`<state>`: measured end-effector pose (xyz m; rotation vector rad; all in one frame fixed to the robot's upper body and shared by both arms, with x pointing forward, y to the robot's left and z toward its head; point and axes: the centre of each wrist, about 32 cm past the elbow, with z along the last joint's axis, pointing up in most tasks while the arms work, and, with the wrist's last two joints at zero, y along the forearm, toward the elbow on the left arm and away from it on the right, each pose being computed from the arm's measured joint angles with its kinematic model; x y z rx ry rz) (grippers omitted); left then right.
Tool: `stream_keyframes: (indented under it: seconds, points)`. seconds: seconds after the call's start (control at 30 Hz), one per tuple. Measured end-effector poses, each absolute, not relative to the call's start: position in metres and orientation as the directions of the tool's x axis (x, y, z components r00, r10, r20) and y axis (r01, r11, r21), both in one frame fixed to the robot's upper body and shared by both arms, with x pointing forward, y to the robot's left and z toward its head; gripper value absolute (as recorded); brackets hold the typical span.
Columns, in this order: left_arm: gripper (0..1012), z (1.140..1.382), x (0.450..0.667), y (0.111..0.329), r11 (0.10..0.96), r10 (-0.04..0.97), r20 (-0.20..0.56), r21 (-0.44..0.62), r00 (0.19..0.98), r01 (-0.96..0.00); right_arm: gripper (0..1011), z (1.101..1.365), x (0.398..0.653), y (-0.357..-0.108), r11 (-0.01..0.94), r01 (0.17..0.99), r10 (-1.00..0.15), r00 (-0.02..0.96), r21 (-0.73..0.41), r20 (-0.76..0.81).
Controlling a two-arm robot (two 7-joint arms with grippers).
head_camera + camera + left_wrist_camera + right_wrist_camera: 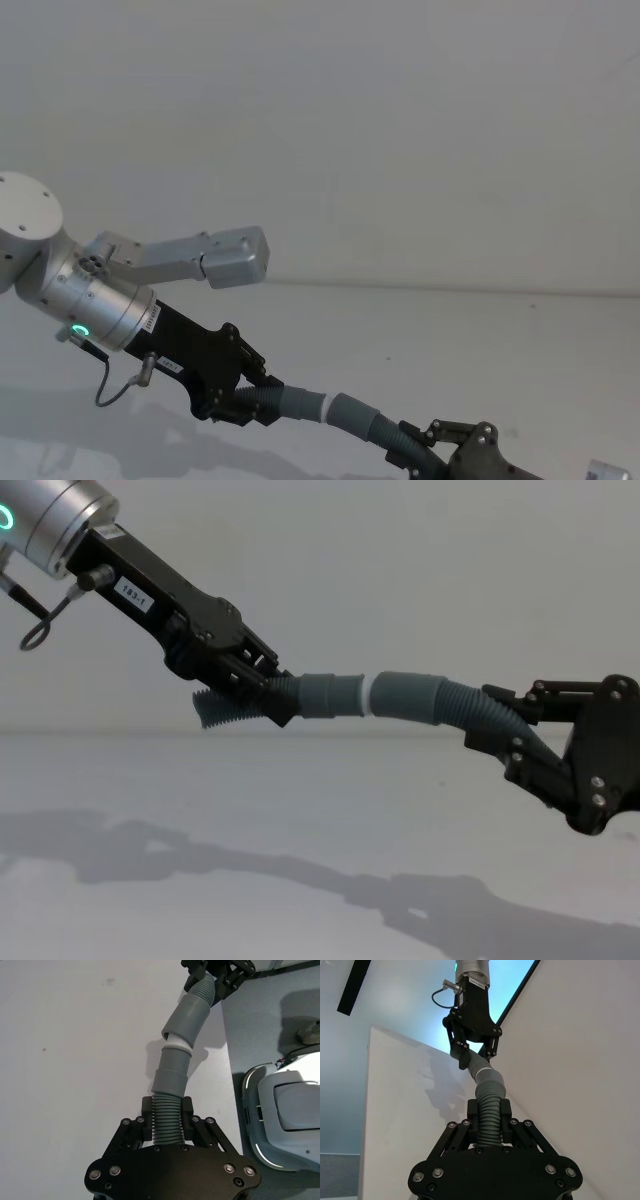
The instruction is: Use both hands to pick up one end of the pipe from the table, align the ends, and insert them.
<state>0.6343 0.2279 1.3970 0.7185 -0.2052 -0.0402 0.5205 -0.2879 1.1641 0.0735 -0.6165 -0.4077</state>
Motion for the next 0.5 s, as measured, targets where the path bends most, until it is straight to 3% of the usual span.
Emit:
stream_keyframes:
  seconds: [0.5]
  points:
    - [295, 1.3967, 0.6339, 0.2273, 0.755, -0.107, 0.173, 0.655, 0.979, -0.033, 227, 1.1641, 0.5203, -0.2874, 0.919, 0.349, -0.391, 0.740, 0.186, 0.547]
